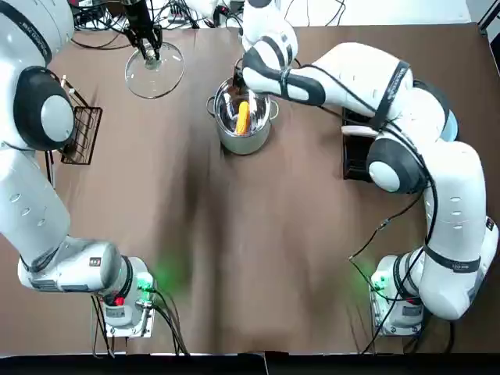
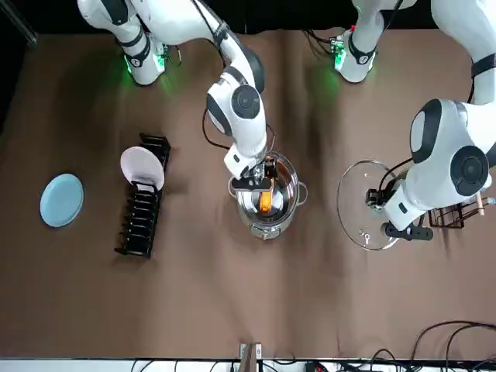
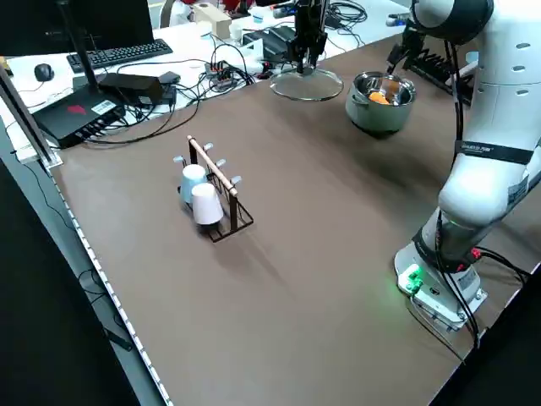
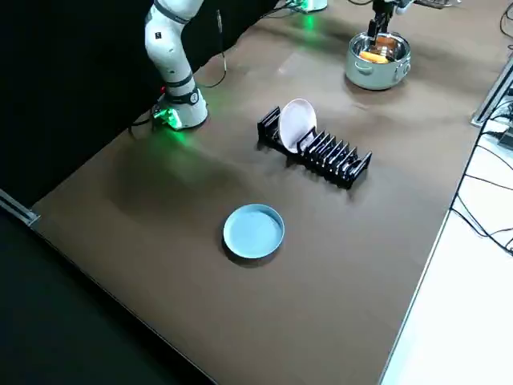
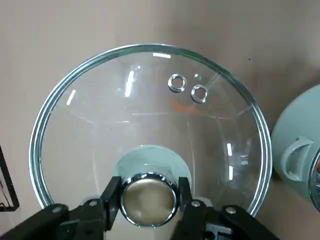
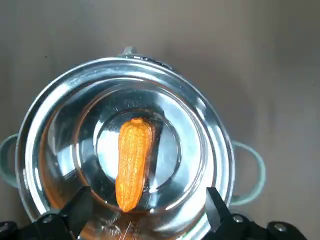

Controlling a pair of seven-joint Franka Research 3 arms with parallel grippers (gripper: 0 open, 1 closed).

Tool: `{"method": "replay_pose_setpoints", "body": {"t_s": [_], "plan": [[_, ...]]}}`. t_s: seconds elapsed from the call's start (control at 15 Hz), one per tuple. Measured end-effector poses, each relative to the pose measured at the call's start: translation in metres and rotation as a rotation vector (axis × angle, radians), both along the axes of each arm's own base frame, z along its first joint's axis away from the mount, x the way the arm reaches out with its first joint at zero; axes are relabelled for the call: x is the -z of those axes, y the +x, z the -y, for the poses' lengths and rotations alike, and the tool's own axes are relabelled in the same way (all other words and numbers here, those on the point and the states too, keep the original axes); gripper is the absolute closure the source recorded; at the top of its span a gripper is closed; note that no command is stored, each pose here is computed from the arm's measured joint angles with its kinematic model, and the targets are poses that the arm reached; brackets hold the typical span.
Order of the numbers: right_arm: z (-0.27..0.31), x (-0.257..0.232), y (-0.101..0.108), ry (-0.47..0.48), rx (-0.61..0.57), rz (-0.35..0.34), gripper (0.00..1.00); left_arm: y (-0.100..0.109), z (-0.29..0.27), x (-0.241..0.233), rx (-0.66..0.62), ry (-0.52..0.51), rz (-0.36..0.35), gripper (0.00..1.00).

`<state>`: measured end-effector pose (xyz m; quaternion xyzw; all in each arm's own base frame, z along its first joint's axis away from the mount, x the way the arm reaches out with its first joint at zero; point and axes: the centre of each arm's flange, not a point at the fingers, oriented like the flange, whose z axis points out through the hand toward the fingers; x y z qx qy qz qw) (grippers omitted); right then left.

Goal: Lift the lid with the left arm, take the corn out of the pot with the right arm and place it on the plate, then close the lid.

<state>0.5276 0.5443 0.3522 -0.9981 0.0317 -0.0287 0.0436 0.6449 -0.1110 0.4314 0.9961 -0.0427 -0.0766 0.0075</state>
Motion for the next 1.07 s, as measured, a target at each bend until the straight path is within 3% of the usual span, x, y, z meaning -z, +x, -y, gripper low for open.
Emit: {"method": "replay_pose_setpoints", "body": {"t_s": [0.4,0.73,1.07], "plan": [[-0.015,0.039,-0.002,0.013,0.021,0.017,0.00,0.000,0.000,0.001,0.000,0.000,-0.002,0.50],[-0.032,0.081,-0.016,0.006,0.003,0.010,0.00,0.000,0.000,0.003,0.000,0.000,-0.005,0.50],[-0.040,0.096,-0.020,0.029,0.006,0.029,0.00,0.000,0.000,0.004,0.000,0.000,-0.006,0.50]]}}
